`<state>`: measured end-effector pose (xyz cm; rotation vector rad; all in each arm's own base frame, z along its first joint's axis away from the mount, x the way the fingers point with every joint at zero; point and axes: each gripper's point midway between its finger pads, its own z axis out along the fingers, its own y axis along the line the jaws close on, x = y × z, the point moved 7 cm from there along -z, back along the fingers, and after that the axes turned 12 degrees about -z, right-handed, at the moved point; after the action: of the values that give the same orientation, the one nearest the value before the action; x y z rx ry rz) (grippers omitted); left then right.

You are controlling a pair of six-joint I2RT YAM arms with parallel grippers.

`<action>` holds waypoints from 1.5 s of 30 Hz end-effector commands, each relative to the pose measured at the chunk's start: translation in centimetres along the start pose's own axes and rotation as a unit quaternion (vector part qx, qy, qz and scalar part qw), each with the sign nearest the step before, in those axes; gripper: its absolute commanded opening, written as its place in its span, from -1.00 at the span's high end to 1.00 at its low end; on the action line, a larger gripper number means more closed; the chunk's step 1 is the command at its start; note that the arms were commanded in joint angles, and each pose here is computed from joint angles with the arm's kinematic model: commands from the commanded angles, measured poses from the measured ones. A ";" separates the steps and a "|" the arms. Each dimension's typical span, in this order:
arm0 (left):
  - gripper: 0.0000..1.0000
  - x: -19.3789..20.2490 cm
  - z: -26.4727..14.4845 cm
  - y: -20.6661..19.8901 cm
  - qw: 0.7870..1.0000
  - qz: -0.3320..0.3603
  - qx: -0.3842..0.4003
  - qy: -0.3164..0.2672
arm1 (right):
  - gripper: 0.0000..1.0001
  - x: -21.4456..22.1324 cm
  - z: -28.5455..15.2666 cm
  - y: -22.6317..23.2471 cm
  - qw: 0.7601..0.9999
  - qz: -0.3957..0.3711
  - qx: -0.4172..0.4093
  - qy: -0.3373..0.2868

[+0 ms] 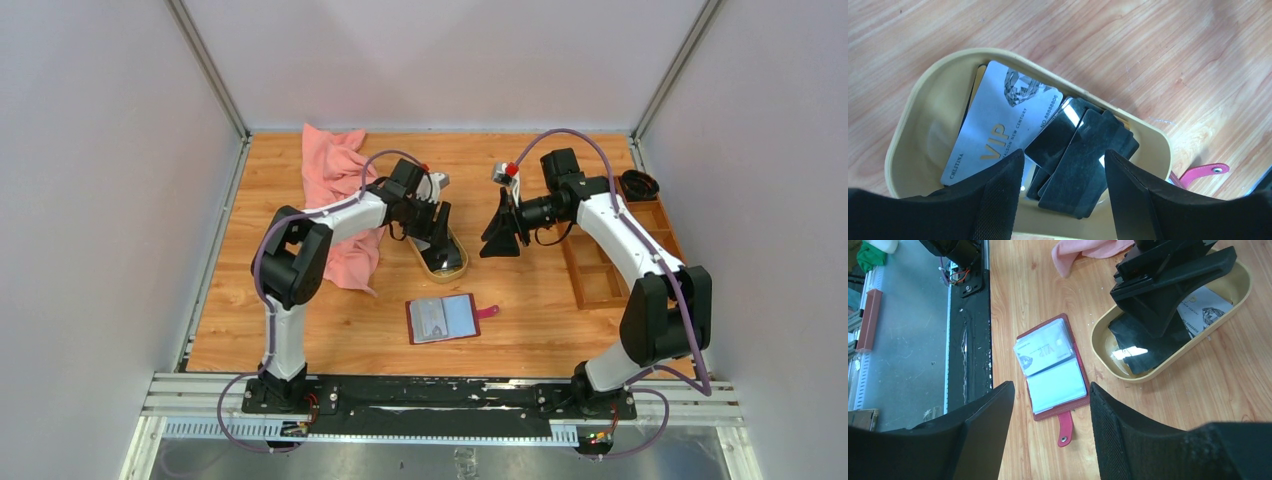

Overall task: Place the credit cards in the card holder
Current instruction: Pick up the credit card from the storage box.

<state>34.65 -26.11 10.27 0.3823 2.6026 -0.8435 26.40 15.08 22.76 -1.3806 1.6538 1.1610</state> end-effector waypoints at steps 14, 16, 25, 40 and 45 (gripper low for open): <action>-0.31 0.2 1.4 0.7 0.998 -0.045 -0.006 0.032 | -0.21 0.4 -0.2 0.1 1.000 0.014 -0.004 -0.009; -0.24 0.4 1.5 0.4 0.998 -0.050 0.009 0.039 | -0.21 0.4 -0.2 0.1 1.000 0.014 -0.004 -0.009; 0.06 1.3 0.8 -0.7 0.995 -0.065 0.059 0.043 | -0.21 0.4 -0.3 0.1 1.000 0.012 -0.003 -0.010; 0.30 1.1 -0.8 -3.2 0.986 -0.080 0.143 0.026 | -0.21 0.4 -0.2 0.1 1.000 0.013 -0.003 -0.009; 0.39 1.1 -1.1 -3.8 0.982 -0.086 0.167 0.022 | -0.21 0.5 -0.2 0.0 1.000 0.014 -0.002 -0.008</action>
<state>32.49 -27.77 10.46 0.2581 2.6248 -1.2323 26.46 15.11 22.80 -1.3813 1.6469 1.1605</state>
